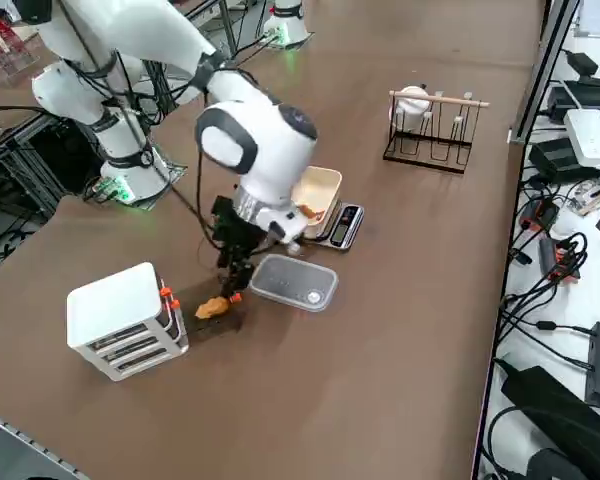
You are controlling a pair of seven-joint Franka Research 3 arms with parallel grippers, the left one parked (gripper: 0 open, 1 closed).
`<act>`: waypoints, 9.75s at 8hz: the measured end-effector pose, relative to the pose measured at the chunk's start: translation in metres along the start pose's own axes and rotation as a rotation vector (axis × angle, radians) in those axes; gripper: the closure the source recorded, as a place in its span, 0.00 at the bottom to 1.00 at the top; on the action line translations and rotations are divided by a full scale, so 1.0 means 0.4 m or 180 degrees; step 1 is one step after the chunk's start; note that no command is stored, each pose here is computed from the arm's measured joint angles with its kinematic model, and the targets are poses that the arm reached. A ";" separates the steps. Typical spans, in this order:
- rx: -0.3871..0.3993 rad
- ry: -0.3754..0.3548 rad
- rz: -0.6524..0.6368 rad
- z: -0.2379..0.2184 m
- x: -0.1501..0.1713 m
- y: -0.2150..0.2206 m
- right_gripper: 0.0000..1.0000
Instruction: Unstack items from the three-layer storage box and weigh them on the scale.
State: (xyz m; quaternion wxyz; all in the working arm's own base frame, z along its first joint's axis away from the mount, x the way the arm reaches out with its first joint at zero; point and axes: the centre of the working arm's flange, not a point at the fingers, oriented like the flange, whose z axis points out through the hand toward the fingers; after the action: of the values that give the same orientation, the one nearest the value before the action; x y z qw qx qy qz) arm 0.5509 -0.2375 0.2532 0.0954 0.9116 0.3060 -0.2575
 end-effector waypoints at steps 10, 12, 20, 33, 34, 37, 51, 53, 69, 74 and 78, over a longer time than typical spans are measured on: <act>0.0036 0.0445 0.0005 0.206 -0.016 -0.015 0.16; 0.0068 0.0450 0.0031 0.227 -0.025 -0.008 0.26; 0.0283 0.0423 0.0112 -0.082 -0.035 -0.088 0.57; 0.1137 0.0949 0.1768 -0.307 0.221 -0.278 0.04; 0.0898 0.0886 0.1678 -0.305 0.191 -0.251 0.17; 0.0553 0.0774 0.0979 -0.252 0.096 -0.159 0.67; 0.0191 0.1002 -0.0278 0.146 0.006 -0.078 0.98; 0.0121 0.0950 -0.0314 0.156 -0.008 -0.069 0.98; 0.0132 0.0378 -0.0083 0.274 -0.144 -0.027 0.98; 0.0150 0.0338 -0.0081 0.275 -0.147 -0.027 0.98; 0.0232 0.0449 0.0101 0.222 -0.138 -0.005 0.98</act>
State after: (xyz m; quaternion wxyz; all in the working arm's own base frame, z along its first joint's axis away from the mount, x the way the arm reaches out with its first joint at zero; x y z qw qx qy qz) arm 0.4756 -0.2932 0.2070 0.0444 0.9351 0.2879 -0.2020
